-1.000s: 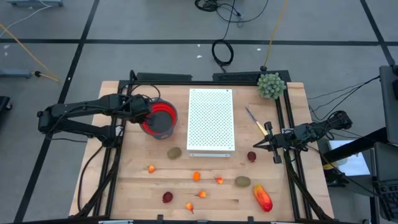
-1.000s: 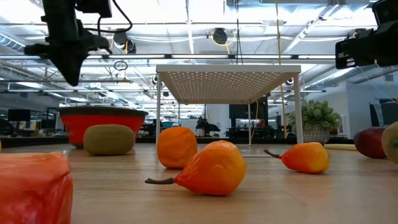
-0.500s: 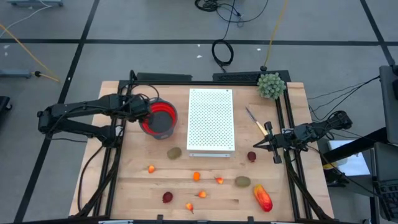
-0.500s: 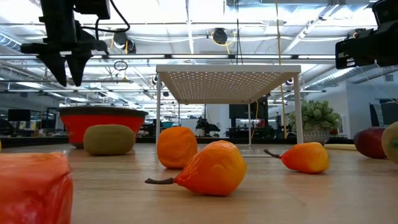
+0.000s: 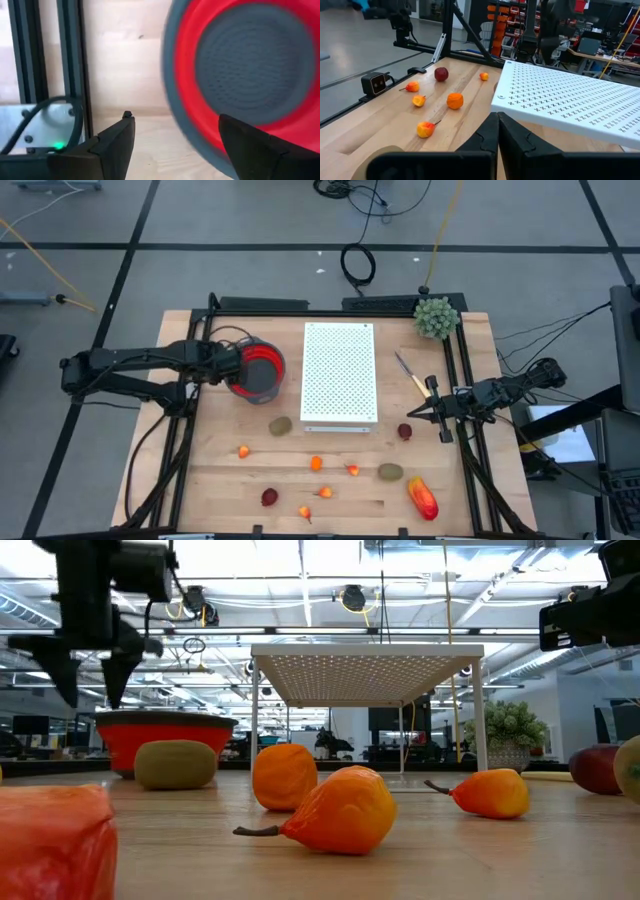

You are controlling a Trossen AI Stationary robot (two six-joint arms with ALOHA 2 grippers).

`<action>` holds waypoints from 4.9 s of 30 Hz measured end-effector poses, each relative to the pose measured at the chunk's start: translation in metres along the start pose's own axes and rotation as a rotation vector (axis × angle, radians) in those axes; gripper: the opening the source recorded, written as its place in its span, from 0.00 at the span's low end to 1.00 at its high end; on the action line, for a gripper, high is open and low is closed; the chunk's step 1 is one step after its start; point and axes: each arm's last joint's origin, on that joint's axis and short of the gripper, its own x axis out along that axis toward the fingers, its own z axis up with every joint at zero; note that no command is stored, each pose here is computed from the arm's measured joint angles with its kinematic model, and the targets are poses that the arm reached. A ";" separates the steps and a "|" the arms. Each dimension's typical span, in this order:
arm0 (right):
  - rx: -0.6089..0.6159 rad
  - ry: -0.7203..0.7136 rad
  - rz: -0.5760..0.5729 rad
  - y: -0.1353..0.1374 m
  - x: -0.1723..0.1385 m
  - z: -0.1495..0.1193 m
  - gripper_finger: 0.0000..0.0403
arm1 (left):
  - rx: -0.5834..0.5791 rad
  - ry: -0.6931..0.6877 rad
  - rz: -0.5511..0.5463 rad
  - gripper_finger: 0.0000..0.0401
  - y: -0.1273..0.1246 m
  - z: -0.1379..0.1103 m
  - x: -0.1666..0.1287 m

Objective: Pick & Place Fruit
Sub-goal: Put the red strainer bowl on the shelf

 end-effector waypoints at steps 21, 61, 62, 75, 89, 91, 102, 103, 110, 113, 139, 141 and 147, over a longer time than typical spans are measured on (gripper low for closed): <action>0.001 -0.001 0.000 0.000 0.000 0.000 0.00 | -0.107 0.035 -0.110 0.72 -0.004 0.005 0.030; 0.001 -0.002 0.000 0.000 0.000 0.000 0.00 | -0.058 -0.113 -0.094 0.03 -0.002 0.010 0.040; 0.002 -0.002 0.000 0.000 0.000 0.000 0.00 | -0.053 -0.118 -0.093 0.03 -0.002 0.011 0.040; 0.027 -0.002 0.000 0.000 0.000 0.000 0.00 | -0.066 -0.351 -0.167 0.02 0.000 0.024 0.000; 0.027 -0.002 0.000 0.000 0.000 0.000 0.00 | -0.130 -0.561 -0.316 0.01 0.015 0.034 -0.054; 0.027 -0.002 0.000 0.000 0.000 0.000 0.00 | -0.135 -0.600 -0.330 0.01 0.017 0.036 -0.063; 0.026 -0.002 0.000 0.000 0.000 0.000 0.00 | 0.108 -0.672 -0.690 0.01 -0.008 0.041 -0.097; 0.027 -0.002 0.000 0.000 0.000 0.000 0.00 | 0.140 -0.679 -0.741 0.01 -0.010 0.041 -0.101; 0.027 -0.002 0.000 0.000 0.000 0.000 0.00 | 0.284 -0.663 -1.057 0.01 -0.023 0.037 -0.121; 0.027 -0.002 0.000 0.000 0.000 0.000 0.00 | 0.322 -0.640 -1.134 0.02 -0.025 0.034 -0.126; 0.027 -0.002 -0.001 0.000 0.000 0.000 0.00 | 0.018 -0.277 -1.221 0.01 -0.048 0.025 -0.116; 0.027 -0.002 -0.001 0.000 0.000 0.000 0.00 | 0.003 -0.248 -1.215 0.02 -0.053 0.025 -0.113; 0.027 -0.002 -0.002 0.000 0.000 0.000 0.00 | -0.031 -0.214 -1.200 0.02 -0.063 0.027 -0.106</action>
